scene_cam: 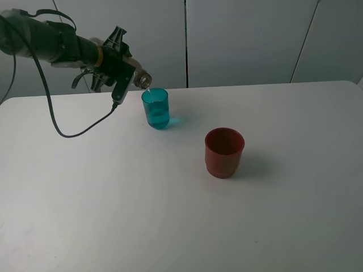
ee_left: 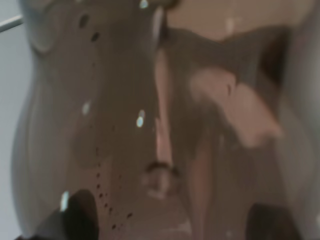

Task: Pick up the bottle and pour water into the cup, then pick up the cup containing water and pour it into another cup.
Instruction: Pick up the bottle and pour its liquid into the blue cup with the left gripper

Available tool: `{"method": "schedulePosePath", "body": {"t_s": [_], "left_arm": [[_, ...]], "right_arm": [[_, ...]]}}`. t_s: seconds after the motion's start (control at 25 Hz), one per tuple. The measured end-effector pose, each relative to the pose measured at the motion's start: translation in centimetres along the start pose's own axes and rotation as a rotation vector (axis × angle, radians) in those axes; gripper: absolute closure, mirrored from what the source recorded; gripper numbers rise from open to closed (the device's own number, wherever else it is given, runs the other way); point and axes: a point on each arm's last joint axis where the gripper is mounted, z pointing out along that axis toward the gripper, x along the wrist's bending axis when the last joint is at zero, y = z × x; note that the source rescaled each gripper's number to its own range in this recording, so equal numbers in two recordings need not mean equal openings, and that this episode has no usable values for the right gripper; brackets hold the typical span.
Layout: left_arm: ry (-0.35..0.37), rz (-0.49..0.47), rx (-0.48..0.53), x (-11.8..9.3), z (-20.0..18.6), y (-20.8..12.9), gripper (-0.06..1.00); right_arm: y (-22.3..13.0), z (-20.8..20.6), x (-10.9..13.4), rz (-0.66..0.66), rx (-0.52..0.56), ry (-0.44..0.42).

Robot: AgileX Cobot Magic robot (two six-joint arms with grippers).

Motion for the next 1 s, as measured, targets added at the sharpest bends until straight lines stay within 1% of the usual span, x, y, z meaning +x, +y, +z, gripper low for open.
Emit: {"method": "schedulePosePath", "body": {"t_s": [0.28,0.4,0.6,1.0], "left_arm": [[0.033,0.028,-0.024,0.57,-0.04,0.12,0.91],[0.033,0.030,-0.026,0.54,-0.03,0.15,0.91],[0.035,0.074,-0.027,0.55,-0.03,0.17,0.91],[0.035,0.082,-0.027,0.55,-0.03,0.17,0.91]], "right_arm": [[0.00,0.00,0.00,0.002,0.000,0.000],[0.00,0.00,0.00,0.002,0.000,0.000],[0.00,0.00,0.00,0.002,0.000,0.000],[0.00,0.00,0.00,0.002,0.000,0.000]]}}
